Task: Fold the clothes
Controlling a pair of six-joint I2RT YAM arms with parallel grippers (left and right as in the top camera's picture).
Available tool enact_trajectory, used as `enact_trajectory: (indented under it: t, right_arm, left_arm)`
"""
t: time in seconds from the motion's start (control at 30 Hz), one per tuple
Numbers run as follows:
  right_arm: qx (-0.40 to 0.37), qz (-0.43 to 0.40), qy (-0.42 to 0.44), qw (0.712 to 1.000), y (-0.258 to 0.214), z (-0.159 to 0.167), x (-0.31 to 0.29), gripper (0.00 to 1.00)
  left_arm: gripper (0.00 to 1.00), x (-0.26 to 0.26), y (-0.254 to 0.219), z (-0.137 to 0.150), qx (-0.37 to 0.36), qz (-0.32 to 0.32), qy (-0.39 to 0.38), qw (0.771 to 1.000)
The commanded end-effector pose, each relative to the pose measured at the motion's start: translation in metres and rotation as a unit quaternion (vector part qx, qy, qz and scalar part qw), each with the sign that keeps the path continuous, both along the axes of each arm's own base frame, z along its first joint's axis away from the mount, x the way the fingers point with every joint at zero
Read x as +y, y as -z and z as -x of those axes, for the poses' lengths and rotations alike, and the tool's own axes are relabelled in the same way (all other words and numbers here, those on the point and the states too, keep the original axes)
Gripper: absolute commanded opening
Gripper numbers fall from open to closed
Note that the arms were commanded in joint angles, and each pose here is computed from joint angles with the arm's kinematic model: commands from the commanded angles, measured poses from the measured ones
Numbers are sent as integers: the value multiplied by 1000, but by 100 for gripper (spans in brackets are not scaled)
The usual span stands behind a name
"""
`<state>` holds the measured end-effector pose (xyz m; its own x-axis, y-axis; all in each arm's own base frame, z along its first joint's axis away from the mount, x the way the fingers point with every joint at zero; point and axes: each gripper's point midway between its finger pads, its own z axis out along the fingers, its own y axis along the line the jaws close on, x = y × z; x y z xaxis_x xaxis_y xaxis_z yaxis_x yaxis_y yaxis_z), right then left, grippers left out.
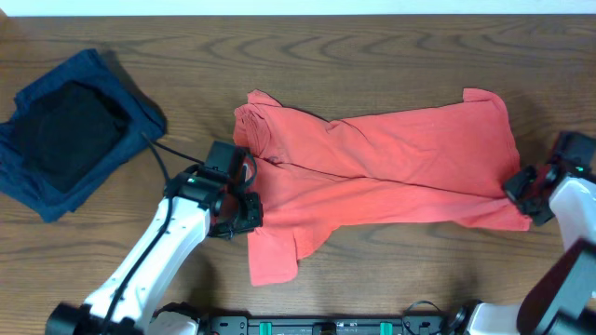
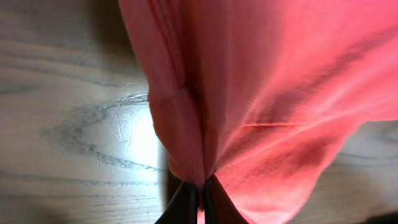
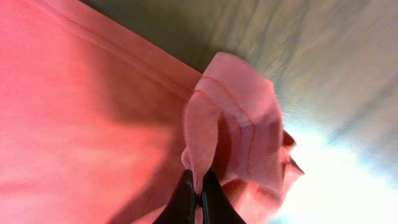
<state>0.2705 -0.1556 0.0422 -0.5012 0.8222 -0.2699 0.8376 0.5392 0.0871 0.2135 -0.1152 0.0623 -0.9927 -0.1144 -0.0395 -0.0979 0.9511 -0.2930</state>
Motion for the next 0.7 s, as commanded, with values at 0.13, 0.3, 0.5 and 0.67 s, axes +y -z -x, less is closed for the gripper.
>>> enact_trajectory:
  t: [0.13,0.3,0.5,0.67]
  right_arm:
    - [-86,67,-37,993,-106,-14,-9,1]
    - [-106,84,-48,990,-132,-5,-4,1]
    - [-118,116,-93,982,-177,7,2,1]
    - [-138,143,-113,974,-235,13,6,1]
  left_arm:
    - [6,-8,-73,-34,-144,33,29,989]
    - [6,-7,-86,-31,-168,35,39,984]
    - [6,7,-165,-58,-276,51,9,960]
    - [6,25,-273,-71,-398,65,-24,915]
